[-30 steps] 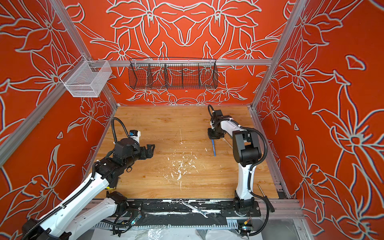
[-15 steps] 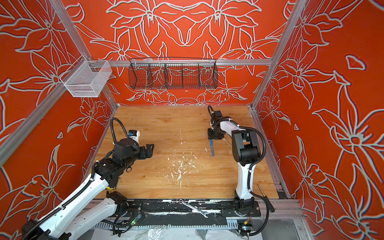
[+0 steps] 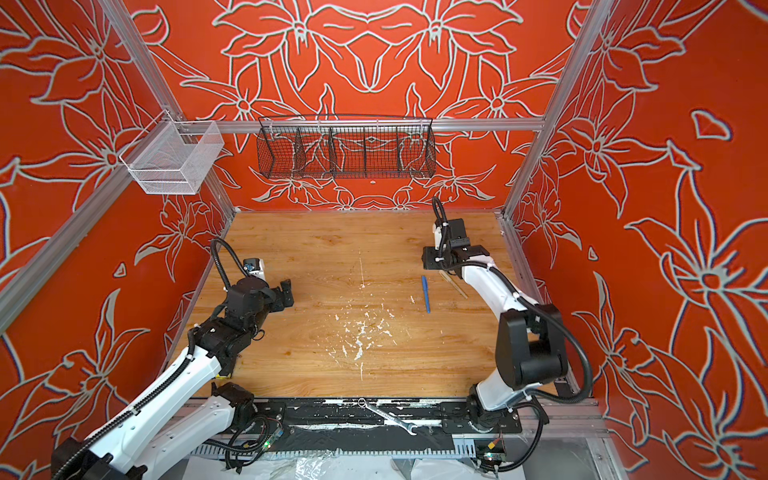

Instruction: Insert the pens into the pen caps

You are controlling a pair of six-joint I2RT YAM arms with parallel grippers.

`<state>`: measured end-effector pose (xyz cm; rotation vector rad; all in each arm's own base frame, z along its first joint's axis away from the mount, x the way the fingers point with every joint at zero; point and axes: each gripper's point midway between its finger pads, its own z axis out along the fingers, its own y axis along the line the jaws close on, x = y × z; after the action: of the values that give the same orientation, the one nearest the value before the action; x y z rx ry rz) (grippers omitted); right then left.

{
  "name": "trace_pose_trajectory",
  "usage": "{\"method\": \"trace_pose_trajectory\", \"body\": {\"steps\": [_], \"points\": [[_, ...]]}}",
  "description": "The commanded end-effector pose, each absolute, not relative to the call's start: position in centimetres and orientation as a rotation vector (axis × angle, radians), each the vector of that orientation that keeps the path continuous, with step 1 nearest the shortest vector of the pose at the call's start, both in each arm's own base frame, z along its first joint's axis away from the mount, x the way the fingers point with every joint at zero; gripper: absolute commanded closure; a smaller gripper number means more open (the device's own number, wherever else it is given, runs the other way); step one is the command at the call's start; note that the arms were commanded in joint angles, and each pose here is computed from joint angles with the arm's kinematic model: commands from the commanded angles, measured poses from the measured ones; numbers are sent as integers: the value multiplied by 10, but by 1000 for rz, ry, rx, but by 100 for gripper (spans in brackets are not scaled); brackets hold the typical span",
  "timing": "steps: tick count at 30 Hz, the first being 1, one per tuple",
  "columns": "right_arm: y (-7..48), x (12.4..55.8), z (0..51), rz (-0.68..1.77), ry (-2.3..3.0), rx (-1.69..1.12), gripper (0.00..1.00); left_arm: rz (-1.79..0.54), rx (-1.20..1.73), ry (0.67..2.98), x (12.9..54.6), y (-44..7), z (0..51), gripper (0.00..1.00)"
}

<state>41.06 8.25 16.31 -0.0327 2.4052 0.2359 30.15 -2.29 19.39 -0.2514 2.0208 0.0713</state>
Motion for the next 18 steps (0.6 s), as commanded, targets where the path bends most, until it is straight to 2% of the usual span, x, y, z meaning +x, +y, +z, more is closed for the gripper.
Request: {"method": "trace_pose_trajectory", "body": {"steps": [1,5,12,18], "points": [[54,394,161,127,2350,47,36,225,-252,1892,307,1,202,3],[23,370,152,-32,2234,130,35,223,-273,1785,312,16,191,3],[-21,333,143,-286,1991,166,33,102,-278,1825,316,32,158,3],[-12,338,138,-239,1791,75,32,75,-250,1918,331,33,130,3]]}}
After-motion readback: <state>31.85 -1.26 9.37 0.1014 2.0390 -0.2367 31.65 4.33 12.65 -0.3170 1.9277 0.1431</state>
